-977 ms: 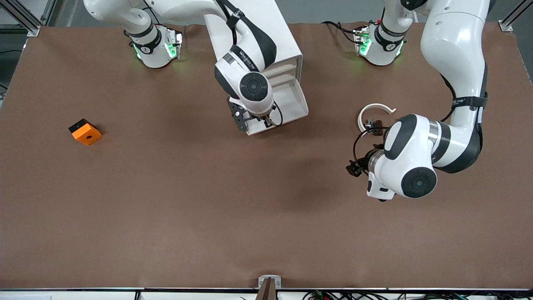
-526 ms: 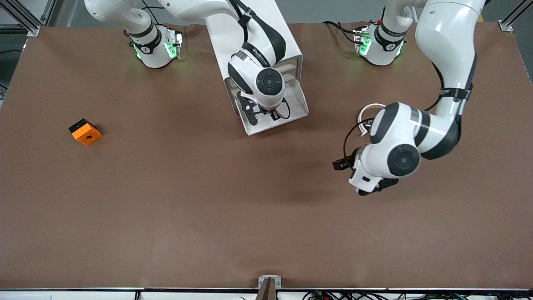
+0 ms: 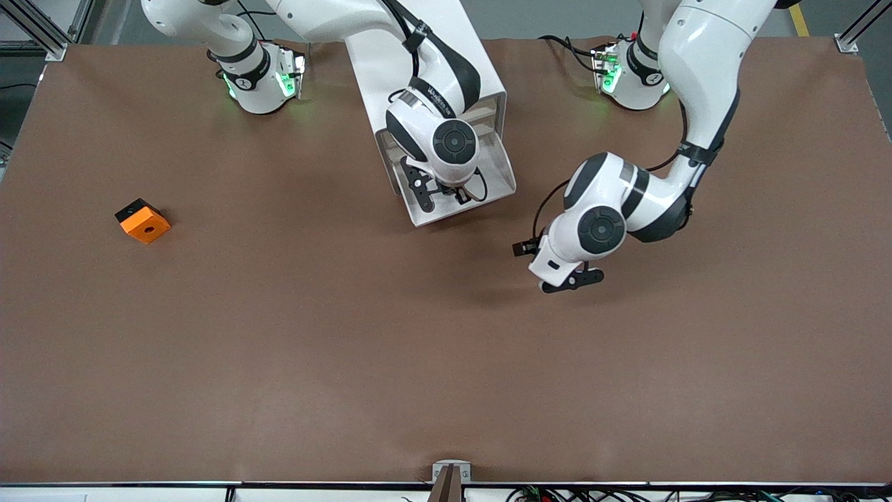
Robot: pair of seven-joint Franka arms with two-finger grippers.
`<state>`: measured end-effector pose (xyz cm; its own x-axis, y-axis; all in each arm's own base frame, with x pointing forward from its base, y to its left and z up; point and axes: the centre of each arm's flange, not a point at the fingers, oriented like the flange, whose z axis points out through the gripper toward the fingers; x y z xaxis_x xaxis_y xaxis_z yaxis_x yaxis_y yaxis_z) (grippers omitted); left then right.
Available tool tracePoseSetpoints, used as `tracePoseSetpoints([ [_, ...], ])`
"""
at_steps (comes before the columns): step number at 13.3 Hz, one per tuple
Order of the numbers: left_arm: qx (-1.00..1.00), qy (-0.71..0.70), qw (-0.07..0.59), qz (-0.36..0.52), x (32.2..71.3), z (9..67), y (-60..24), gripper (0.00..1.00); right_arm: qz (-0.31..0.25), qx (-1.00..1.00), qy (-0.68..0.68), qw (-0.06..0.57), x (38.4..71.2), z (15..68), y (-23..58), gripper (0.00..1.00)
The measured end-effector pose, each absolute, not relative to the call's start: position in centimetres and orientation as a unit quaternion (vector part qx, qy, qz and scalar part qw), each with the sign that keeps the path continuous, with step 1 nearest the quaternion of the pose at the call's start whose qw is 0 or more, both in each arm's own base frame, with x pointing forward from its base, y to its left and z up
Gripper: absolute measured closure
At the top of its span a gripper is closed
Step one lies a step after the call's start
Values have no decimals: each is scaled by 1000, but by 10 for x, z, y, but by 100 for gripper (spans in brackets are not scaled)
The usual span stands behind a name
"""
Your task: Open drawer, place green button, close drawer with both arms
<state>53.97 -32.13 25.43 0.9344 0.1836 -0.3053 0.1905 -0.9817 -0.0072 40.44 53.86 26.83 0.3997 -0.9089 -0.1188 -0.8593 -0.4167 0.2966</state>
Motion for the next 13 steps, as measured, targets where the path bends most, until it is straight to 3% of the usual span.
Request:
tracePoseSetpoints([
  [4,981,82,-8,-176,510,230,-341,0,-136,834,-525,102,401,287,540,1],
  [8,976,96,-30,-191,482,210,-370,0,-140,851,-497,92,400,362,528,0],
  [13,972,107,-38,-205,438,205,-421,0,-156,877,-449,67,442,461,453,0],
])
